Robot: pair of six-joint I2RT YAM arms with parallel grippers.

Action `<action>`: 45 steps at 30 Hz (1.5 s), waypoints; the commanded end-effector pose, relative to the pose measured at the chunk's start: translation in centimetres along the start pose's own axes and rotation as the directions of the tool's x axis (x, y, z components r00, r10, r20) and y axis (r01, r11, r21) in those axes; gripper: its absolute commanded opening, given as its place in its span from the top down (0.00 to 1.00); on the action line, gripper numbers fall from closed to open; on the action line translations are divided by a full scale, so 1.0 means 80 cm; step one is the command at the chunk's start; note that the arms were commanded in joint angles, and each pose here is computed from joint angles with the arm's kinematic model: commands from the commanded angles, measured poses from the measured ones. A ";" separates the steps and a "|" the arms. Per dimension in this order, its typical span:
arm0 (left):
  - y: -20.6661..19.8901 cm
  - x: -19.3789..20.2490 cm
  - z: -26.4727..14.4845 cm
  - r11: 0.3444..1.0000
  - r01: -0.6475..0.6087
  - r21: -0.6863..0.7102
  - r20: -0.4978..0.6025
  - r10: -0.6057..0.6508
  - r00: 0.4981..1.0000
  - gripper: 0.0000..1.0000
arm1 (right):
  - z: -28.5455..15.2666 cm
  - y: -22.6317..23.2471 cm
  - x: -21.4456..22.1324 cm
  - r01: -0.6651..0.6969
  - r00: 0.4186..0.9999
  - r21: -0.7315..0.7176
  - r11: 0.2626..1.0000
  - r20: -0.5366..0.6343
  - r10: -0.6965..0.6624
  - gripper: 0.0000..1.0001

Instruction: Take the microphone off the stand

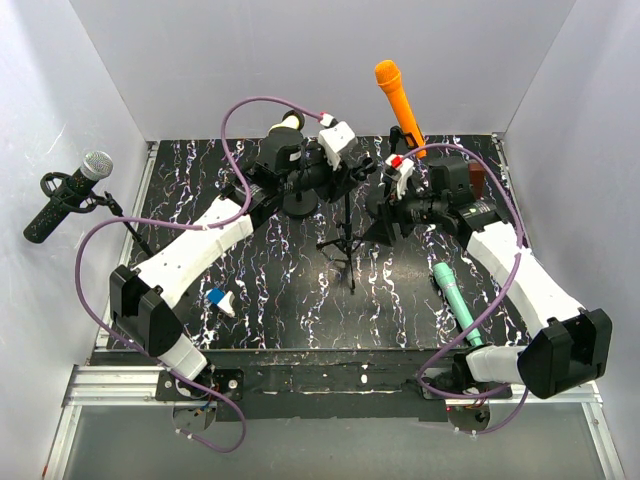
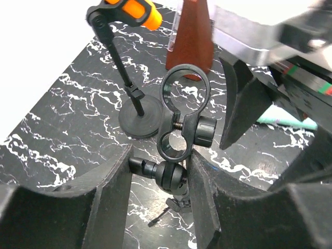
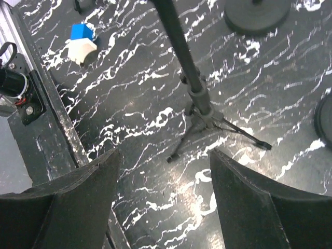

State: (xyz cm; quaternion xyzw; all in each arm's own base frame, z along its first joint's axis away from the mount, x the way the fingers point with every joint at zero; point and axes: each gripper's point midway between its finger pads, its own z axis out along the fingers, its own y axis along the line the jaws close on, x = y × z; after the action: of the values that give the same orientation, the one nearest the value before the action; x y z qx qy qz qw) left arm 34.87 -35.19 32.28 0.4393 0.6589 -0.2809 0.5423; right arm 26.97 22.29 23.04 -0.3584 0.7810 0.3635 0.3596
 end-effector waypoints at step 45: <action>-0.016 -0.012 -0.110 0.956 -0.293 -0.005 0.086 0.292 0.952 0.03 | 0.038 -0.008 -0.090 0.237 0.921 0.176 0.955 0.273 -0.279 0.99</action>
State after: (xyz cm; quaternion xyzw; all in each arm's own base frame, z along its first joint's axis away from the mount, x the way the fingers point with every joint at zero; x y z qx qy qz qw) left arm 32.87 -30.70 32.71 0.4368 0.6789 -0.2705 0.5245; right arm 33.31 26.61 25.22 -0.3702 0.7040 0.2855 0.5346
